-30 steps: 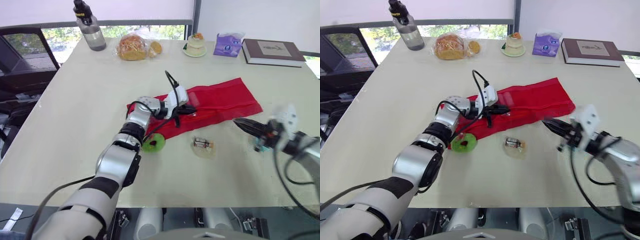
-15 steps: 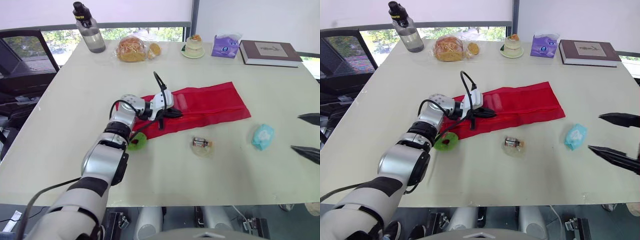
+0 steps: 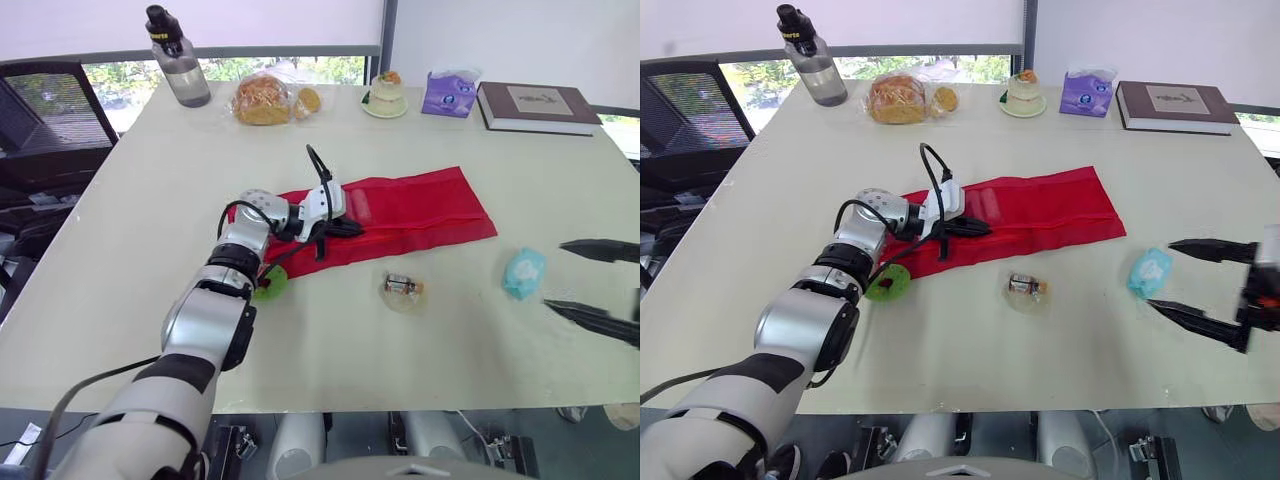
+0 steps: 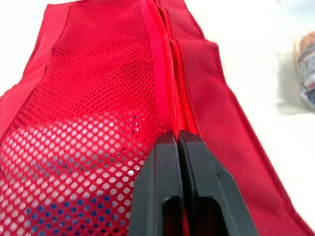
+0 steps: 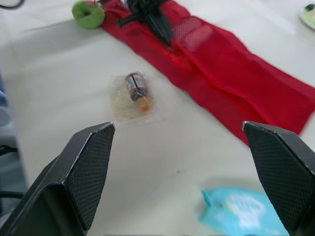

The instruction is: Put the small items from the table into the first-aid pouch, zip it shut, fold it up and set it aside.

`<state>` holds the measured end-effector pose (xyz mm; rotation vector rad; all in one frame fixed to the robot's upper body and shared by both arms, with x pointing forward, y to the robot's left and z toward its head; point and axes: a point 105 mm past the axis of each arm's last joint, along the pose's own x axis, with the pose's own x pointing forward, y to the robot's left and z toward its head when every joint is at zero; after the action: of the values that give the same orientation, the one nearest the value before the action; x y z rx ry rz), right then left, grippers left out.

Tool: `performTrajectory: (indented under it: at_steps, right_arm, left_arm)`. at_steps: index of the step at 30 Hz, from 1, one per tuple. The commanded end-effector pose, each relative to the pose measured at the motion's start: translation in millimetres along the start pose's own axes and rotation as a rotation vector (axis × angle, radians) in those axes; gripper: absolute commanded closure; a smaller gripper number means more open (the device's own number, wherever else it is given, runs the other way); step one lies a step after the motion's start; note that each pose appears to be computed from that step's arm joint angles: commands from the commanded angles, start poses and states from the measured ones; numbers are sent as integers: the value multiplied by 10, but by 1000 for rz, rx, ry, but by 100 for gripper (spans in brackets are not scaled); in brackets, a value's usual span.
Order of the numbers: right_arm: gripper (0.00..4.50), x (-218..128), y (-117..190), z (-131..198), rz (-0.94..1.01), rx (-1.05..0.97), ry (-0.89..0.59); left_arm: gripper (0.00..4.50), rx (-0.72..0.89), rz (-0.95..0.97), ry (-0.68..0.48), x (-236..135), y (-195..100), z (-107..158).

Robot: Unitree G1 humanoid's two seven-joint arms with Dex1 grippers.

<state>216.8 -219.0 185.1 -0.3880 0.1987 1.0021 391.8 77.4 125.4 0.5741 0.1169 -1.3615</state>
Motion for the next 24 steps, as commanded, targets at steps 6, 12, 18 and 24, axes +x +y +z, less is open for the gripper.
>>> performTrajectory:
  at_steps: [6,12,18,24]
  right_arm:
    - [8,705,37,-355,95,-128,86]
    - [8,1183,58,-367,127,-172,67]
    - [8,1449,129,-389,159,-163,70]
    - [247,1453,134,-481,159,-183,110]
  left_arm:
    - [450,59,11,-33,45,49,163]
    - [450,60,16,-45,67,39,170]
    - [450,62,15,-53,113,21,178]
    - [450,68,15,-61,138,25,209]
